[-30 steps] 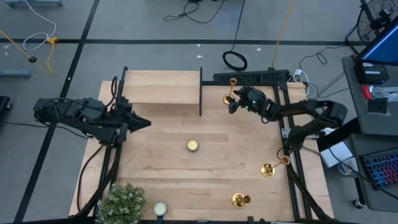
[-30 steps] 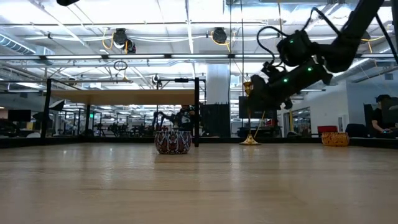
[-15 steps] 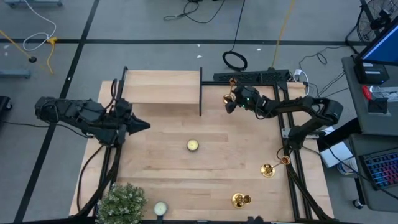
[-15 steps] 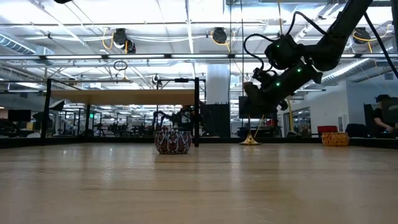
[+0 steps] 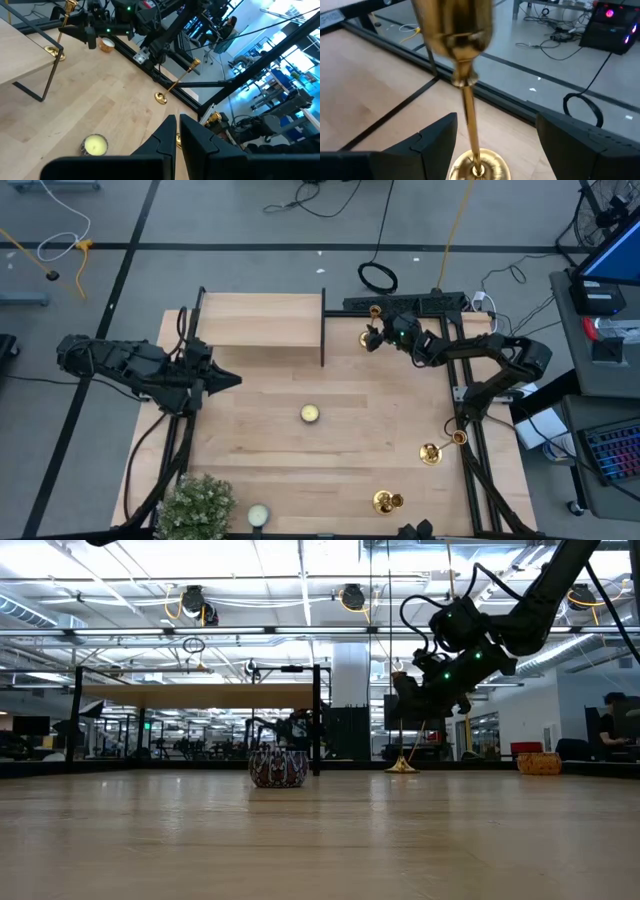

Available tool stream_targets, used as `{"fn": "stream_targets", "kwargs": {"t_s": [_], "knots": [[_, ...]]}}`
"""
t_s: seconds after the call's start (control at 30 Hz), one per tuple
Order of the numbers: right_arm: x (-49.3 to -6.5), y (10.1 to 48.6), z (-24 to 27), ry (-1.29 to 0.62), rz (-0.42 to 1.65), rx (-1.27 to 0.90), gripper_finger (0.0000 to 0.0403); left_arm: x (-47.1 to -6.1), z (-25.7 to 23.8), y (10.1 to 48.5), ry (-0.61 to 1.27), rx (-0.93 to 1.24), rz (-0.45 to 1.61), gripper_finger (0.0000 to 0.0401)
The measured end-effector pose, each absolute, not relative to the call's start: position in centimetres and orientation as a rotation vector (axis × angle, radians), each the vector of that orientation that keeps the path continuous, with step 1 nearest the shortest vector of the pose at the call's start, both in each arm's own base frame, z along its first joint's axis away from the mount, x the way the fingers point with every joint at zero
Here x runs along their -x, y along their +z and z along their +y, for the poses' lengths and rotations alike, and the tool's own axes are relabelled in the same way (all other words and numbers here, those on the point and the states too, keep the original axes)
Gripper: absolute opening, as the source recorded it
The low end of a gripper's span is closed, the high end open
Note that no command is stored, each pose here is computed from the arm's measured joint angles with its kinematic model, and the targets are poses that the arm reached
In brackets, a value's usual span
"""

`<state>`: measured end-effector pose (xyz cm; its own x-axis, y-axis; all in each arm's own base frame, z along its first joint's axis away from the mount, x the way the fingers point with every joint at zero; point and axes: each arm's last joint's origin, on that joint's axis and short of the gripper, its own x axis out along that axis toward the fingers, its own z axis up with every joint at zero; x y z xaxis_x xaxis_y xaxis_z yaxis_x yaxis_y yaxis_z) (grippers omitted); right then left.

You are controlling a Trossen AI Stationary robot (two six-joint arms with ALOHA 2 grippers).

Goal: Pick & Place candle stick holders
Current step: Put the top gold candle holder on the shelf

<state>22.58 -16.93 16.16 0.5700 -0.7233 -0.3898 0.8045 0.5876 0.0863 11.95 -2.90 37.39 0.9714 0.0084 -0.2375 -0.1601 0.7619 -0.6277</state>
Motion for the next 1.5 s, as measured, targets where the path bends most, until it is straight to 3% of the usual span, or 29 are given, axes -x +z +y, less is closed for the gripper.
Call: {"fn": "stream_targets", "kwargs": {"t_s": [0.57,0.8,1.3,1.5], "knots": [[-22.9,15.9,-17.0,-0.813,0.298,-0.326,0.0117,-11.9,-2.8,37.4,0.107,0.69,0.22,0.0026],[-23.1,15.9,-16.9,-0.764,0.284,-0.386,0.0019,-12.0,-2.9,37.3,0.108,0.688,0.222,0.0026],[-23.8,16.2,-15.5,-0.612,0.285,-0.465,0.0015,-12.8,-3.1,34.3,0.155,0.743,0.301,0.0026],[-23.5,18.4,-13.8,-0.557,0.271,-0.452,0.0013,-13.2,-3.2,33.2,0.161,0.743,0.31,0.0026]]}}
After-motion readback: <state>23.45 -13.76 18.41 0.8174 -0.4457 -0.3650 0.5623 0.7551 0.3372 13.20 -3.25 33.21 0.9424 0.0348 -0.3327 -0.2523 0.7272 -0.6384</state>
